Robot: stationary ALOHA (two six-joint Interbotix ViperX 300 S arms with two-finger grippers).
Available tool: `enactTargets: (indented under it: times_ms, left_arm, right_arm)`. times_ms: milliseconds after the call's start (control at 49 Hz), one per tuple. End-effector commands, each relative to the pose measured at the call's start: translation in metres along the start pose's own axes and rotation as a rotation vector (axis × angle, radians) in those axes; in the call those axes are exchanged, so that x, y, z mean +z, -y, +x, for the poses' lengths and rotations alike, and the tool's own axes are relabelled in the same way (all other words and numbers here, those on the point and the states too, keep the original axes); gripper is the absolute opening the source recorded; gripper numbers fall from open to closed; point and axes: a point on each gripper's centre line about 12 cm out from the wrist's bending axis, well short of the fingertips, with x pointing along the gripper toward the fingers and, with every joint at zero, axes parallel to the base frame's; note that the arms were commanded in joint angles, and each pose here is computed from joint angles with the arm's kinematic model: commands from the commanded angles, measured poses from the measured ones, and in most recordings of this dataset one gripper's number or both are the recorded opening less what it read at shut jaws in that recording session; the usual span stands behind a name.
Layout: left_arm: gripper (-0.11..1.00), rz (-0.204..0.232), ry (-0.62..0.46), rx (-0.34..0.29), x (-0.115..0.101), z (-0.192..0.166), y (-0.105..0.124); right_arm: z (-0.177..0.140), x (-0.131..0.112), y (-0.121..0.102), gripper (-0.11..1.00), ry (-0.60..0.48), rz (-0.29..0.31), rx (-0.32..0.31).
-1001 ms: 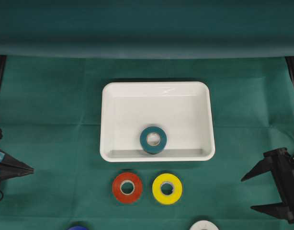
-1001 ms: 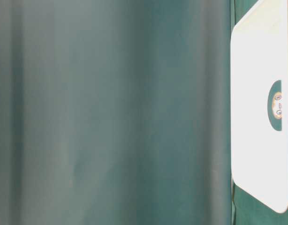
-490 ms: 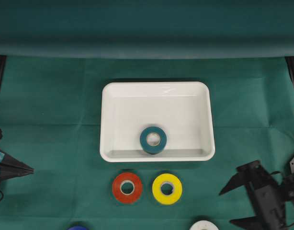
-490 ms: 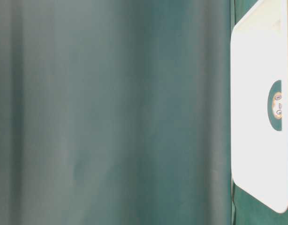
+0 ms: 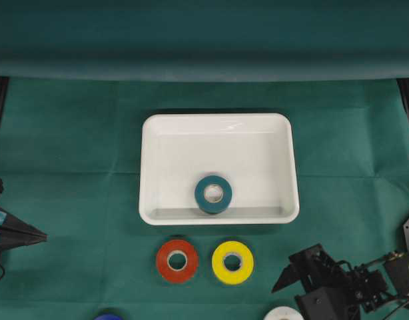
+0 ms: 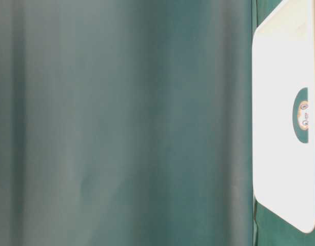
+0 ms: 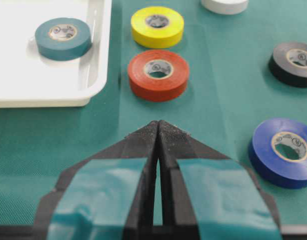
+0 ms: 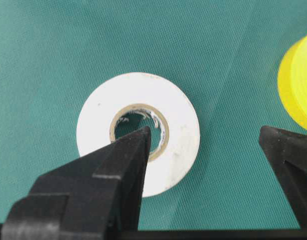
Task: Put the tape into the white case with the right arm.
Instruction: 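Move the right gripper to the white tape roll and grasp it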
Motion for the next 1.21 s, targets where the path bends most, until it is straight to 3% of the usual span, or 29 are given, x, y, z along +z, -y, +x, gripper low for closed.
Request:
enactTargets:
  times_ms: [0,266,572,981,1062,1185]
  left_arm:
    - [0.00,-0.001,0.009,0.003,0.004,0.000,0.000]
    - [0.00,0.001,0.008,0.003,0.004,0.000,0.000]
    - [0.00,-0.002,0.009,0.003,0.004,0.000,0.000]
    - [0.00,-0.001,0.009,0.003,0.004,0.000,0.000]
    - [0.00,-0.001,0.009,0.003,0.004,0.000,0.000]
    - [0.00,-0.001,0.009,0.003,0.004,0.000,0.000]
  right_arm:
    - [-0.001,0.012,-0.001,0.73,0.034,-0.005,0.003]
    - [0.003,0.010,-0.002,0.73,0.023,-0.005,0.005]
    - [0.029,-0.002,-0.002,0.73,-0.040,-0.005,0.004]
    - [0.040,0.001,-0.001,0.72,-0.056,-0.007,0.002]
    - [0.040,0.002,-0.001,0.63,-0.057,-0.007,0.000]
    - [0.040,0.001,-0.001,0.27,-0.074,-0.008,-0.003]
